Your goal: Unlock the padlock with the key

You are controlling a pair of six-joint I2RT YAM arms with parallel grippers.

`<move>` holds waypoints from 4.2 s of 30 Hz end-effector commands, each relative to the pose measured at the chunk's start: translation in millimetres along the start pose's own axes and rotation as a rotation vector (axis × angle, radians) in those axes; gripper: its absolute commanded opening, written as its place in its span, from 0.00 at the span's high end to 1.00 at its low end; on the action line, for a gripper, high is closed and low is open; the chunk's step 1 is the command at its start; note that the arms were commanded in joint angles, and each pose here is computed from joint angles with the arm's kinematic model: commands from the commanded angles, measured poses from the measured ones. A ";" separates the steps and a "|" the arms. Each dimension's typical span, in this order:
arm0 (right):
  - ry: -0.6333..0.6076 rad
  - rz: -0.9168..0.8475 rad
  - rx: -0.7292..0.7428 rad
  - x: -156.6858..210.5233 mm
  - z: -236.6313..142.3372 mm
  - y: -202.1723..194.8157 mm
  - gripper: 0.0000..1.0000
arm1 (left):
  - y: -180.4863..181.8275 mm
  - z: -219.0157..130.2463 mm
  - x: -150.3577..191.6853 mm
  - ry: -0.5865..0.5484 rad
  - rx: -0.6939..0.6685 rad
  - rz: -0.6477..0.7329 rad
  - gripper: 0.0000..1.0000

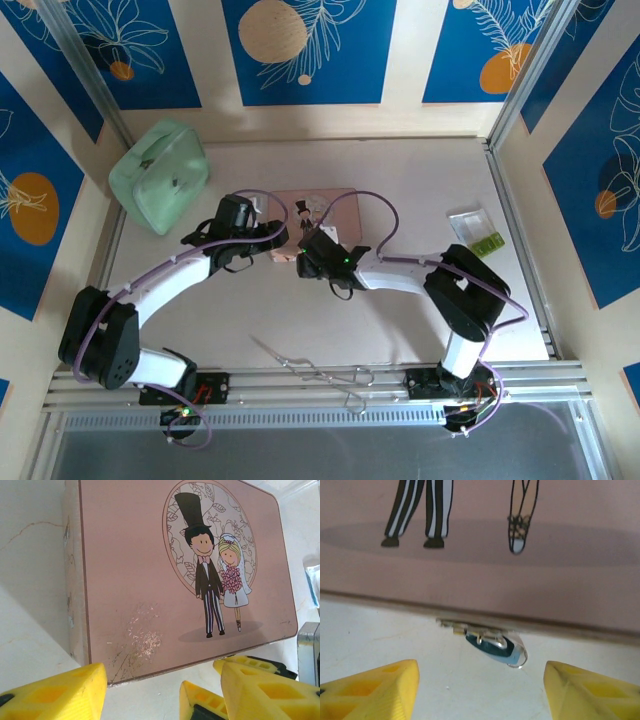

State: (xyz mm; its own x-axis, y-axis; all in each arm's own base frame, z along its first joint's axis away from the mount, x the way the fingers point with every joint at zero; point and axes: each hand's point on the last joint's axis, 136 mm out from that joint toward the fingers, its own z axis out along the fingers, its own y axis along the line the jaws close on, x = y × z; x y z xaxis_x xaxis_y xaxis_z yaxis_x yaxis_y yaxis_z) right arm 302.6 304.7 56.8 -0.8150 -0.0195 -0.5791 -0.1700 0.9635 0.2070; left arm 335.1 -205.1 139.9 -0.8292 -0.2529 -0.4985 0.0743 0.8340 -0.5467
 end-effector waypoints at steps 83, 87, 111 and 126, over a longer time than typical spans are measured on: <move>0.491 0.013 0.087 19.0 -0.6 -3.6 0.71 | 13.8 12.9 21.2 0.068 -0.002 -0.037 0.44; 0.475 0.005 0.075 16.0 -1.1 -4.6 0.64 | 14.4 12.3 20.9 0.063 -0.003 -0.051 0.44; 0.074 0.044 -0.276 1.7 -38.6 13.9 0.40 | 5.7 12.1 13.7 0.041 0.033 -0.090 0.46; 0.068 -0.021 -0.032 -0.7 -10.1 2.0 0.39 | 4.7 -8.9 2.7 -0.074 0.055 -0.114 0.47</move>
State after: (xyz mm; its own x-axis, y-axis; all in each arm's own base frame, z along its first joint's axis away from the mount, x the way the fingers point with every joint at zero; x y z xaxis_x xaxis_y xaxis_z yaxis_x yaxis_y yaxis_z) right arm 291.8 305.4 67.8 -0.8494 -0.0471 -0.5256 -0.2144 0.9409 0.2621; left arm 324.2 -203.6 125.9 -0.8338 -0.3386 -0.4361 0.0035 0.7866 -0.6175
